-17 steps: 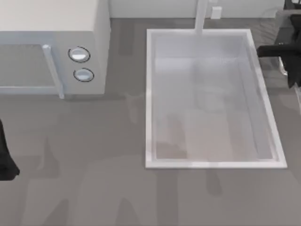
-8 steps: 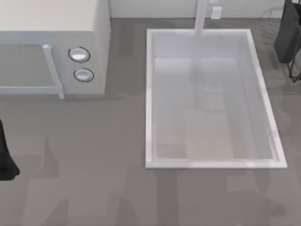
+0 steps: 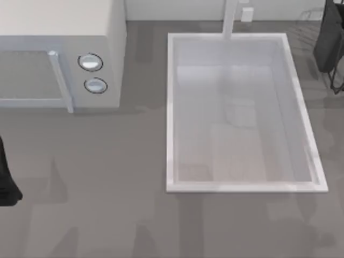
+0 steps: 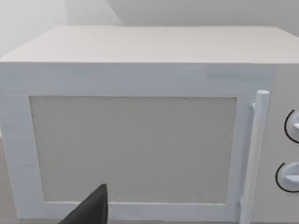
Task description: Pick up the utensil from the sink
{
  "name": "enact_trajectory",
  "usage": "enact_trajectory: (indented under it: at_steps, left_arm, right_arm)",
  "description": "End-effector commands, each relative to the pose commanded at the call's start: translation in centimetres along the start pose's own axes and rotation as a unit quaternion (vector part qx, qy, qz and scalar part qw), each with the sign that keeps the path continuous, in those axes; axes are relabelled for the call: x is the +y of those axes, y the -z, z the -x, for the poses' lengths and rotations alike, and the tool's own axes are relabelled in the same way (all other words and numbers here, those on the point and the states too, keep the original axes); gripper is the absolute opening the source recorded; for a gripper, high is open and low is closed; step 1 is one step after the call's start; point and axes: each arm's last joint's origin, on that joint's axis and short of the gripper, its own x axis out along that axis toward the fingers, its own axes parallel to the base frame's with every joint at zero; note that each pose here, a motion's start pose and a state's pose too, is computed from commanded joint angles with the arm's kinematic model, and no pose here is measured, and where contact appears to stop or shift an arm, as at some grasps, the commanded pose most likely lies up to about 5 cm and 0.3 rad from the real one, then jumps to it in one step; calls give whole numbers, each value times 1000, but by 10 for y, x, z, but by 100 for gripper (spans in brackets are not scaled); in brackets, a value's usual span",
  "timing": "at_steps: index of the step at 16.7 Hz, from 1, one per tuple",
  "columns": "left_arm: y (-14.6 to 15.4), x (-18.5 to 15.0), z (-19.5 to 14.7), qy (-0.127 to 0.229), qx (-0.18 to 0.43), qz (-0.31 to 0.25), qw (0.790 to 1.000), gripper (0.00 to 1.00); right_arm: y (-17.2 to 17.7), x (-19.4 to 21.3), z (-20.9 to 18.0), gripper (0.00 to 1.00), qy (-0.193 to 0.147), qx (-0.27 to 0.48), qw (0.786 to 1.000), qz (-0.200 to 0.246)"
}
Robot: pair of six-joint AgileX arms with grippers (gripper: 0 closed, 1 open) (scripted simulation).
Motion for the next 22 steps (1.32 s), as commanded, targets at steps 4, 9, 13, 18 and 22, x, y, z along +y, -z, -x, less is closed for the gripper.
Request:
enact_trajectory:
  at_steps: [4, 9, 13, 18, 22]
  left_arm:
    - [0, 0, 0, 0, 0, 0, 1000, 100]
    - [0, 0, 0, 0, 0, 0, 1000, 100]
    - [0, 0, 0, 0, 0, 0, 1000, 100]
    - [0, 0, 0, 0, 0, 0, 1000, 100]
    - [0, 0, 0, 0, 0, 0, 1000, 100]
  right_arm:
    - [-5, -1, -44, 0, 0, -8, 1000, 0]
    - [0, -1, -95, 0, 0, -6, 1000, -1]
    - [1, -1, -99, 0, 0, -4, 1000, -1]
    - [1, -1, -99, 30, 0, -4, 1000, -1]
    - [1, -1, -99, 60, 0, -4, 1000, -1]
